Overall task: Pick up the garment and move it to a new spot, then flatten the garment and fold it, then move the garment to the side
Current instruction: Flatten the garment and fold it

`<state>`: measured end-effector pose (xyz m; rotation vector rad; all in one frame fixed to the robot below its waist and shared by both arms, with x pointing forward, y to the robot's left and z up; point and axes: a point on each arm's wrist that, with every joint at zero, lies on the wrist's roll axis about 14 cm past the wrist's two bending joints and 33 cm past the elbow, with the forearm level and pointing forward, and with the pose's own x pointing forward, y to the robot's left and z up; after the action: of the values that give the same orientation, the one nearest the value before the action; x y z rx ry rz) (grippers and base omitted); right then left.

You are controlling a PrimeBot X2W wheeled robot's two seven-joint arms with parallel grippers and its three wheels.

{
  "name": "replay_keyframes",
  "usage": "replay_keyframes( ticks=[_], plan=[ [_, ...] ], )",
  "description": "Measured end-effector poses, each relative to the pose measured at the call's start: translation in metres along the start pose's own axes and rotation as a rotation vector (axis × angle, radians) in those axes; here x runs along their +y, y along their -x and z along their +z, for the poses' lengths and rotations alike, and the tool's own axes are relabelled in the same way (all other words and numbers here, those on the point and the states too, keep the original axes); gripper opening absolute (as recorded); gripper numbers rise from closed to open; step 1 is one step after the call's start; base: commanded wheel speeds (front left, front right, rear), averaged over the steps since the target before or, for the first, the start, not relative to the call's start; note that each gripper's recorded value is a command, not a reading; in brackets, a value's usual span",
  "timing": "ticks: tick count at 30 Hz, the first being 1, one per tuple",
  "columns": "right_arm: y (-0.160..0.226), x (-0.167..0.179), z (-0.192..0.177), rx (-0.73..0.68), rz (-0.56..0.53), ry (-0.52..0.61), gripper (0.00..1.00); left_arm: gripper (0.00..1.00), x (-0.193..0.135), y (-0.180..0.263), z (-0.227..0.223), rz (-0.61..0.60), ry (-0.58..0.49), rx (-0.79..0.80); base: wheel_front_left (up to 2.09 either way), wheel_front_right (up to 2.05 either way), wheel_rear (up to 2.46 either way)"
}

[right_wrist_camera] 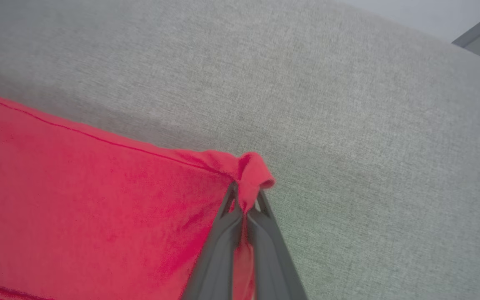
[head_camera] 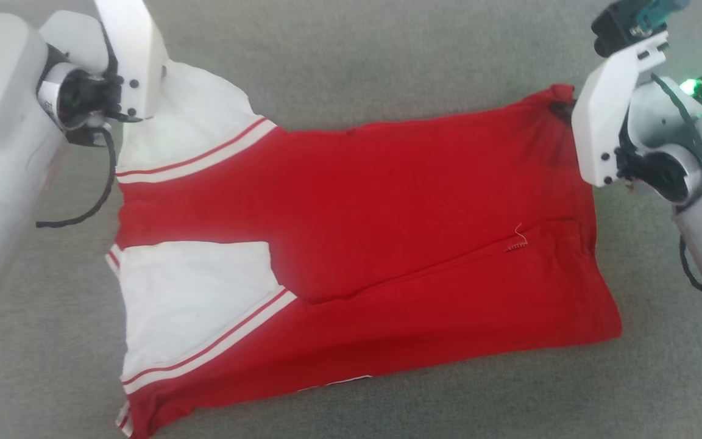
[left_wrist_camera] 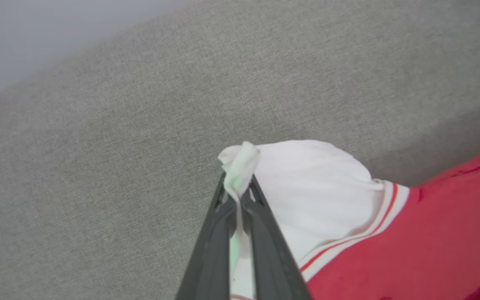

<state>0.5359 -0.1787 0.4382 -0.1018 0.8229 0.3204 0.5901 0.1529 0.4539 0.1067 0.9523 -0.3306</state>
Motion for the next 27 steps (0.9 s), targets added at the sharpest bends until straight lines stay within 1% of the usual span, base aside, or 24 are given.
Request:
replay_keyframes(
  ticks=[4,7,11,15,21,27],
  plan=[
    [0.019,0.006,0.010,-0.057,0.006,0.035,0.00,0.00,-0.003,0.028,0.007,0.003,-0.044,-0.037,0.00,0.00,0.00],
    [0.033,0.010,0.016,-0.090,0.011,0.058,0.00,0.00,-0.003,0.046,0.002,0.011,-0.062,-0.047,0.00,0.00,0.00],
    [0.049,0.016,0.014,-0.114,0.023,0.074,0.00,0.00,-0.011,0.069,-0.004,0.005,-0.078,-0.076,0.00,0.00,0.00],
    [0.065,0.017,0.010,-0.128,0.024,0.083,0.00,0.00,-0.017,0.089,-0.022,0.008,-0.093,-0.081,0.00,0.00,0.00],
    [0.082,0.014,-0.014,-0.104,0.011,0.057,0.00,0.00,-0.039,0.116,-0.059,-0.012,-0.119,-0.073,0.00,0.00,0.00],
    [0.085,0.016,-0.057,-0.020,0.017,-0.012,0.00,0.00,-0.060,0.128,-0.112,-0.037,-0.103,0.004,0.00,0.00,0.00]
  ],
)
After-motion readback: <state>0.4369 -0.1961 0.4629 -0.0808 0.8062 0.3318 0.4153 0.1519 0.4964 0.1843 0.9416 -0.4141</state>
